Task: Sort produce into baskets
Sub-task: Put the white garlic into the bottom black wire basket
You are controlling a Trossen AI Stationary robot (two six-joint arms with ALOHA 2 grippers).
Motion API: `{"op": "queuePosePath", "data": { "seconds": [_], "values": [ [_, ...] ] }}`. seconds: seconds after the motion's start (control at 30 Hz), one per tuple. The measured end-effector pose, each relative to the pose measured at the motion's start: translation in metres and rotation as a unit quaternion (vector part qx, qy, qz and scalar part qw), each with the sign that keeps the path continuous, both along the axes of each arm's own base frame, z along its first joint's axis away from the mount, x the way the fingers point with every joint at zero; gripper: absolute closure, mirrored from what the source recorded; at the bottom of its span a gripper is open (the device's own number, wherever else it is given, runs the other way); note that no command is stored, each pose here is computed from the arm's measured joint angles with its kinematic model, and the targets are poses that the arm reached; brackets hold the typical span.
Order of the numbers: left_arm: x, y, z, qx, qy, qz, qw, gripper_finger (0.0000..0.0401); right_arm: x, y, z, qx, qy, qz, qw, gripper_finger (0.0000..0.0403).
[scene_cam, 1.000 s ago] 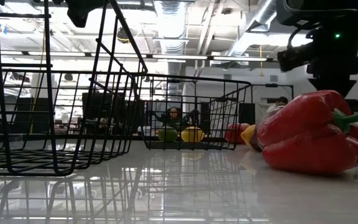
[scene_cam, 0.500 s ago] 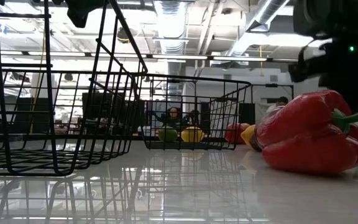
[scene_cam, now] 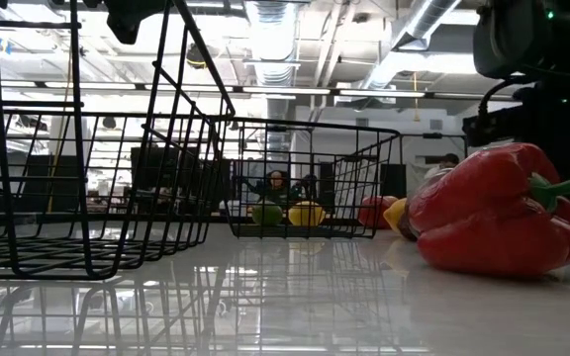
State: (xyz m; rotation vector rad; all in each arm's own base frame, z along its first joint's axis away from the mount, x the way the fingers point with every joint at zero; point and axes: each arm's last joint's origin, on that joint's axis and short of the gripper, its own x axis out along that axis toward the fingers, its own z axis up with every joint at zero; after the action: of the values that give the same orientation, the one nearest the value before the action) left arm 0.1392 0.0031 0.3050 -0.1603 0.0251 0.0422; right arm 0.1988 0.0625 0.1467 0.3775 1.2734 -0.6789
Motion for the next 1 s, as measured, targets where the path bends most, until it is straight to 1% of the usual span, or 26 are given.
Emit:
{"op": "queuePosePath", "data": {
  "seconds": [0.1,0.2,0.3,0.37,0.43,0.5,0.57,0.63,0.73,0.87,1.0],
  "values": [
    [0.000,0.000,0.000,-0.001,0.000,0.000,1.000,0.0140,0.002,0.001,-0.001,0.004,-0.012,0.001,1.000,0.0158],
    [0.000,0.000,0.000,-0.001,0.000,0.002,1.000,0.0140,0.004,0.001,0.003,0.005,-0.007,0.010,1.000,0.0185],
    [0.000,0.000,0.000,-0.001,-0.001,0.008,1.000,0.0140,0.008,0.001,0.018,0.011,0.014,0.017,1.000,0.0210],
    [0.000,0.000,0.000,-0.001,-0.001,0.009,1.000,0.0140,0.013,0.002,0.032,0.009,0.024,0.019,0.999,0.0218],
    [0.000,0.001,0.000,-0.001,-0.001,0.009,1.000,0.0140,0.018,0.003,0.049,0.007,0.030,0.026,0.999,0.0218],
    [0.000,0.000,0.000,-0.001,-0.001,0.009,1.000,0.0140,0.025,0.006,0.067,0.011,0.015,0.032,0.999,0.0210],
    [0.000,0.001,0.000,-0.001,-0.001,0.009,1.000,0.0140,0.035,0.011,0.084,0.019,-0.022,0.048,0.998,0.0198],
    [0.000,0.001,0.000,0.000,-0.001,0.009,1.000,0.0140,0.047,0.020,0.099,0.033,-0.082,0.075,0.993,0.0191],
    [0.000,0.001,0.000,0.004,-0.002,0.009,1.000,0.0140,0.064,0.032,0.114,0.054,-0.178,0.116,0.976,0.0189],
    [0.000,0.001,0.002,0.005,-0.009,0.009,1.000,0.0140,0.080,0.048,0.128,0.065,-0.290,0.186,0.937,0.0192],
    [0.000,0.001,0.005,0.005,-0.025,0.009,1.000,0.0140,0.096,0.055,0.138,0.057,-0.374,0.226,0.898,0.0191]
  ]
}}
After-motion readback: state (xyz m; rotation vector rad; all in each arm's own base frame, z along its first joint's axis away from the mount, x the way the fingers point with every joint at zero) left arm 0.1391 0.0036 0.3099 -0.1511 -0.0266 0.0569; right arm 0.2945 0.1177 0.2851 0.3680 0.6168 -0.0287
